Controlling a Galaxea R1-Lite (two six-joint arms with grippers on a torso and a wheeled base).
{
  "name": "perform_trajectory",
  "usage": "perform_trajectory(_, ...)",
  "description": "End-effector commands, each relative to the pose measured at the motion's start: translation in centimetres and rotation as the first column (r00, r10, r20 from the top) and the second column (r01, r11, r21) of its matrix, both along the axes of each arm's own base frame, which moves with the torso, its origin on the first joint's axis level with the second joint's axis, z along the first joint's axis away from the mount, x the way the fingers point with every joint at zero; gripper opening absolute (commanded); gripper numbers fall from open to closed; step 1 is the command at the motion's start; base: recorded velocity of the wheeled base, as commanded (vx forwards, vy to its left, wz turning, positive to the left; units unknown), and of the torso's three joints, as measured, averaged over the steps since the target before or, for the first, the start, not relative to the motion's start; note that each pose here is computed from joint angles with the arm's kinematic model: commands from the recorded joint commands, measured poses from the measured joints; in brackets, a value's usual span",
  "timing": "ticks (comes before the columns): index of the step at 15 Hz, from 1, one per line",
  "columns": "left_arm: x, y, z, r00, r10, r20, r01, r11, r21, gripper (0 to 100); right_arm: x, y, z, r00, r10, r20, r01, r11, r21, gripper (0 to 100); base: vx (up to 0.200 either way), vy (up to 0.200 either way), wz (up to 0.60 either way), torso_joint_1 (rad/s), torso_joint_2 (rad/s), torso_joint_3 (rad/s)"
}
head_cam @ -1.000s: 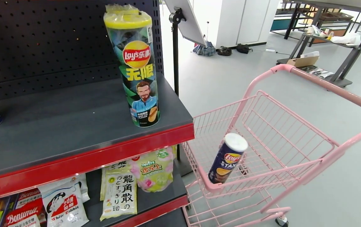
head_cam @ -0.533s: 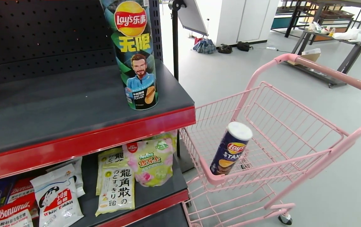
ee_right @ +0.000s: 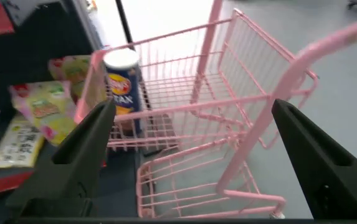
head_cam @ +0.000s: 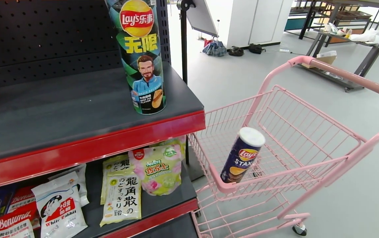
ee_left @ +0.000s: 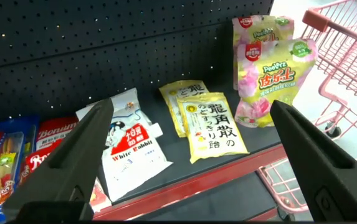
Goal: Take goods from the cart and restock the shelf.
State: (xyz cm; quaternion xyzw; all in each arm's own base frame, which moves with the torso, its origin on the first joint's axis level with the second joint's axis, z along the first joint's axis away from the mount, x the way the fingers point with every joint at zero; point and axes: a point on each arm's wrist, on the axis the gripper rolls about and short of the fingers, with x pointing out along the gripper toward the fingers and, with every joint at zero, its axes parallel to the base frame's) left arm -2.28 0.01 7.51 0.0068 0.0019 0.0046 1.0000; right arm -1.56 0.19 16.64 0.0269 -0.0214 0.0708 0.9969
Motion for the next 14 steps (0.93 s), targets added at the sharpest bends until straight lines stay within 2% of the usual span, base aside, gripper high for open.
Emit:
perform_trajectory(1,0.0,0.0,0.0,1.000,0.000,-0.001,0.000,1.000,0.000,100,12.5,2.2,8.6,0.943,0.265,-0.199,-0.251,0.963,0.094,100,0.000,0.000,0.00,0.000,0.00,0.000)
perform_trajectory(4,0.0,0.0,0.0,1.000,0.000,-0.001,0.000,1.000,0.000,100,20.2,4.4,2.9,0.899,0.359,-0.252,-0.341,0.933,0.112,100,0.000,0.000,0.00,0.000,0.00,0.000)
perform_trajectory(5,0.0,0.0,0.0,1.000,0.000,-0.001,0.000,1.000,0.000,100,20.8,4.6,2.3,0.892,0.371,-0.259,-0.353,0.928,0.115,100,0.000,0.000,0.00,0.000,0.00,0.000)
perform_trajectory(6,0.0,0.0,0.0,1.000,0.000,0.001,0.000,1.000,0.000,100,22.6,5.2,0.4,0.869,0.399,-0.293,-0.382,0.917,0.119,100,0.000,0.000,0.00,0.000,0.00,0.000)
perform_trajectory(14,0.0,0.0,0.0,1.000,0.002,-0.001,-0.002,1.000,0.000,100,23.8,8.0,-2.9,0.776,0.477,-0.412,-0.461,0.875,0.144,100,0.000,0.000,0.00,0.000,0.00,0.000)
